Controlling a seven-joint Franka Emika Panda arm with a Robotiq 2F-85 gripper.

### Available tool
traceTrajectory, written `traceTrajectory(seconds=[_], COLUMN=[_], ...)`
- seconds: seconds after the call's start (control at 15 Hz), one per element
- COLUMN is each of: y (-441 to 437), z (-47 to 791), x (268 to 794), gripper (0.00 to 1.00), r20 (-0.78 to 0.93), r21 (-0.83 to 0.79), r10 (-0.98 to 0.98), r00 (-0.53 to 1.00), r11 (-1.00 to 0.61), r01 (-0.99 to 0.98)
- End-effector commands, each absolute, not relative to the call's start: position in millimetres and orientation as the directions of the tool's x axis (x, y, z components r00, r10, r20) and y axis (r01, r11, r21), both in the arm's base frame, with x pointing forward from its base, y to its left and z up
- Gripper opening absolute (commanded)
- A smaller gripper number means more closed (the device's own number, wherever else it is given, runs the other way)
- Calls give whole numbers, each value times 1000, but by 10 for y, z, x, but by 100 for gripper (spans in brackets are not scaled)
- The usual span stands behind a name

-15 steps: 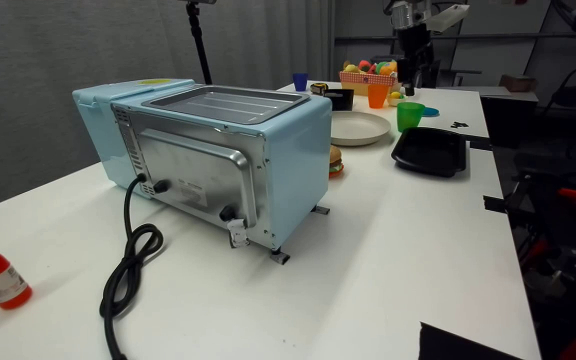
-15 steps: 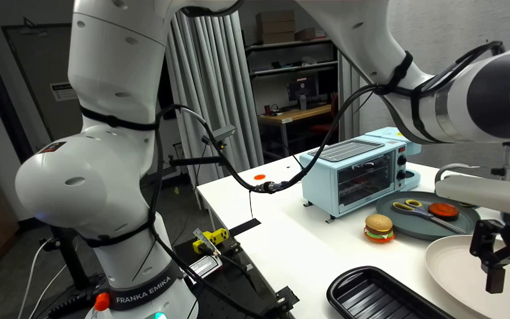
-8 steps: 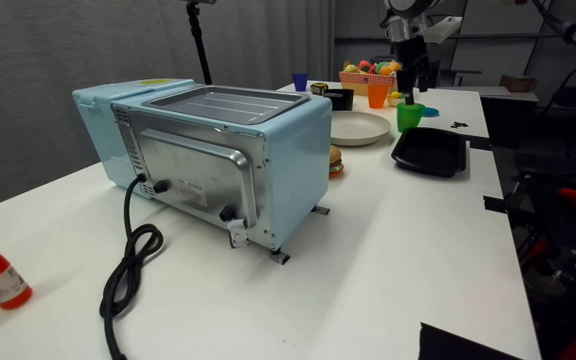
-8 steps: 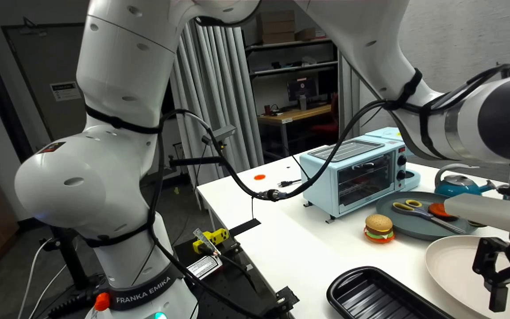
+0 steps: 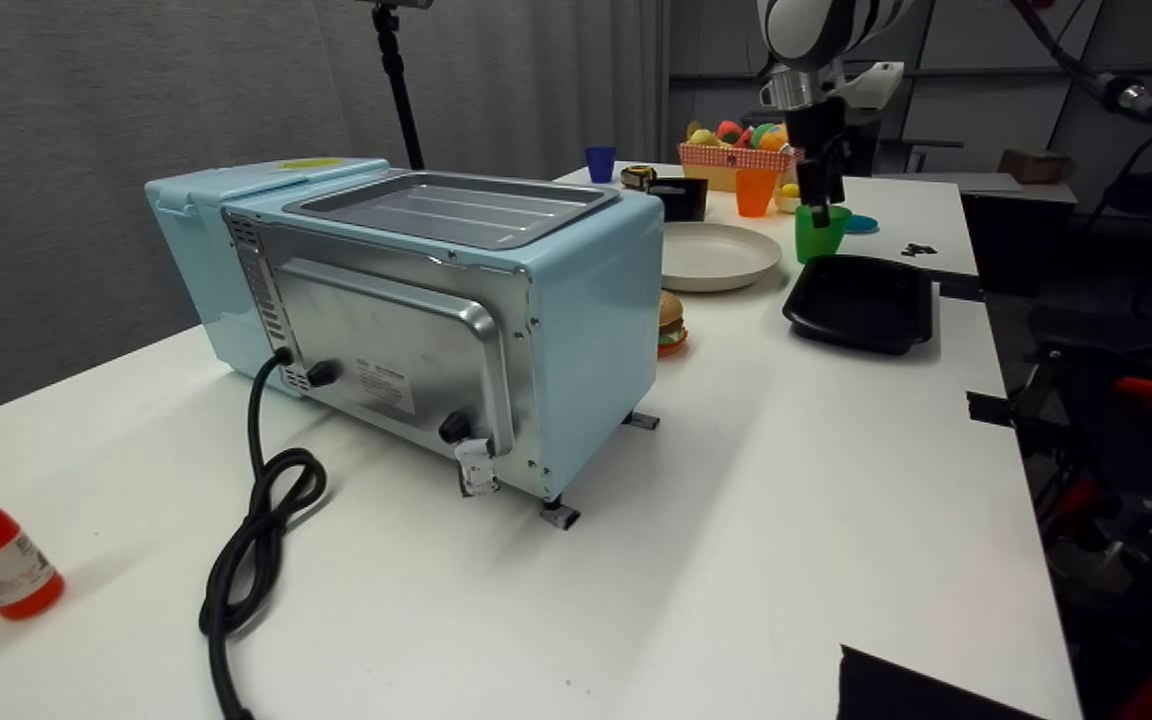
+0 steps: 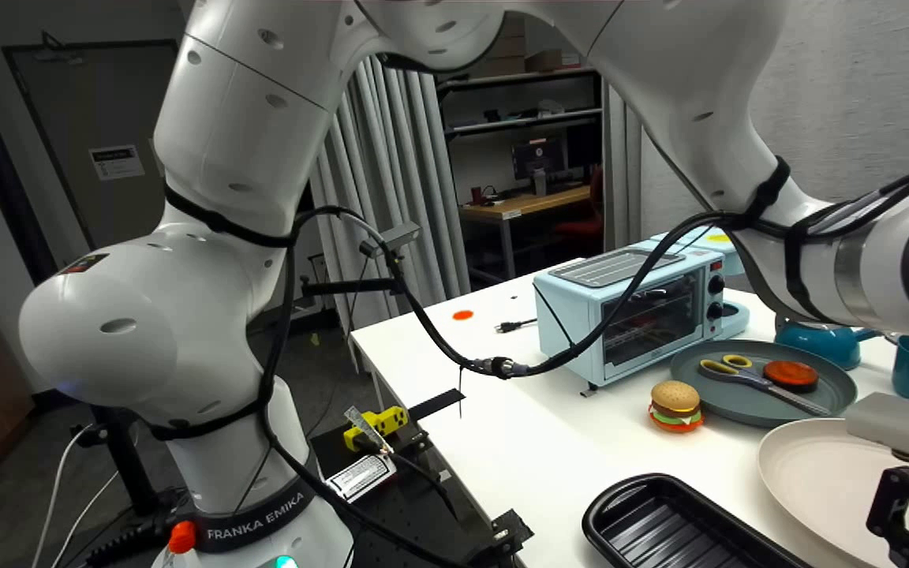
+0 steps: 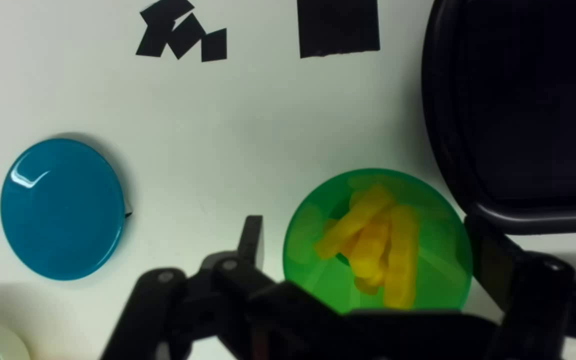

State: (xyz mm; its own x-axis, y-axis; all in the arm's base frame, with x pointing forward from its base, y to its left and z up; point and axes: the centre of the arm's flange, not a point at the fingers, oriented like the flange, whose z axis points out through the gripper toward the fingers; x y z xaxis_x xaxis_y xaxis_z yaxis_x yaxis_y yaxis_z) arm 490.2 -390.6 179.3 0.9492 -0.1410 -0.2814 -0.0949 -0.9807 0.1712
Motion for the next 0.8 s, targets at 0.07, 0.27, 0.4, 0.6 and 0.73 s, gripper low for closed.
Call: traceTrajectory(seconds=[0.07,0.27,0.4,0.6,0.73], y=[-4030,-4033,-4031,-4021,-4034], z=[1659,1604,1582,1601,1640], x=[4981,5005,5015,5032,5043], gripper=[100,92,66,53,53], r20=[-309,-315,-315,-311,-309], r21=[118,105,104,108,122], r10=[-14,14,22,32,26], r00=[951,949,949,950,951], r11=[-993,-993,-993,-992,-990], r01=[23,50,58,68,67])
